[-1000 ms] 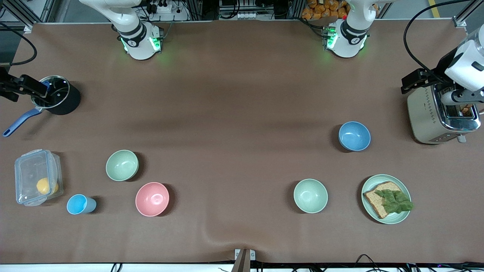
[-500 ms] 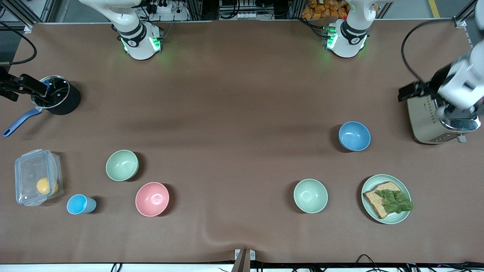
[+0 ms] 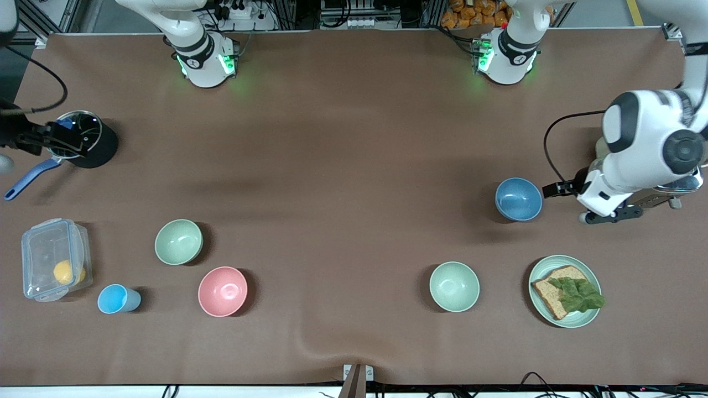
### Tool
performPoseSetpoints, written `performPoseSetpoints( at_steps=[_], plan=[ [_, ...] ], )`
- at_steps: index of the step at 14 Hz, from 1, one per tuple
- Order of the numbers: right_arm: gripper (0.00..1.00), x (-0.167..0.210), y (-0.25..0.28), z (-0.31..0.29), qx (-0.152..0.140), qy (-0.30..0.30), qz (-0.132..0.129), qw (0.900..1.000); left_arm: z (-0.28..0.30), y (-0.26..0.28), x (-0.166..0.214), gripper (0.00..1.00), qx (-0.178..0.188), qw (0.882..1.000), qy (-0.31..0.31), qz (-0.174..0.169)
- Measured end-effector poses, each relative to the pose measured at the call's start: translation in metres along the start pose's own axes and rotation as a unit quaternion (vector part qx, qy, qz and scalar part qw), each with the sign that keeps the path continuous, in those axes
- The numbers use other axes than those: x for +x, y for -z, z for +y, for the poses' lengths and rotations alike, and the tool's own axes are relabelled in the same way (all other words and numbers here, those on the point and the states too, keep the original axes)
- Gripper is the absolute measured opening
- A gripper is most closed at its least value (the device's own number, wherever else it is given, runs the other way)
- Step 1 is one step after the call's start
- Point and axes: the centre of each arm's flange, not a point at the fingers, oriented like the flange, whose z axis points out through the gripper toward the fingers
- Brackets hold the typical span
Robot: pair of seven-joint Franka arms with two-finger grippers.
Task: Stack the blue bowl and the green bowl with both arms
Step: 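Reach the left gripper to the blue bowl while the right gripper reaches the green bowl, then grasp the blue bowl rim with the left gripper while the right grasps the green bowl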
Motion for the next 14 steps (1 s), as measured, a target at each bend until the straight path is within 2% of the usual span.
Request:
performPoseSetpoints(
  at_steps=[2, 5, 8, 9, 12, 14],
  plan=[
    [1.0, 0.01, -0.017, 0.001, 0.0, -0.001, -0.015, 1.0, -0.006, -0.048, -0.012, 1.0, -0.003, 1.0, 0.002, 0.008],
    [1.0, 0.029, -0.054, 0.013, 0.0, -0.011, -0.04, 0.999, -0.016, -0.083, -0.016, 1.0, 0.004, 1.0, -0.001, -0.008],
    [1.0, 0.065, -0.132, 0.035, 0.0, -0.028, -0.056, 0.998, -0.016, -0.099, -0.016, 0.95, 0.003, 1.0, -0.002, -0.017],
    [1.0, 0.078, -0.162, 0.04, -0.001, -0.031, -0.057, 0.998, -0.016, -0.101, -0.016, 0.88, 0.003, 1.0, -0.002, -0.019],
    [1.0, 0.111, -0.237, 0.039, -0.004, -0.035, -0.042, 0.998, -0.015, -0.102, -0.015, 0.54, 0.003, 1.0, -0.003, -0.019],
    [1.0, 0.125, -0.28, 0.038, -0.006, -0.054, -0.03, 0.998, -0.014, -0.101, -0.014, 0.49, 0.003, 1.0, -0.003, -0.017]
  ],
)
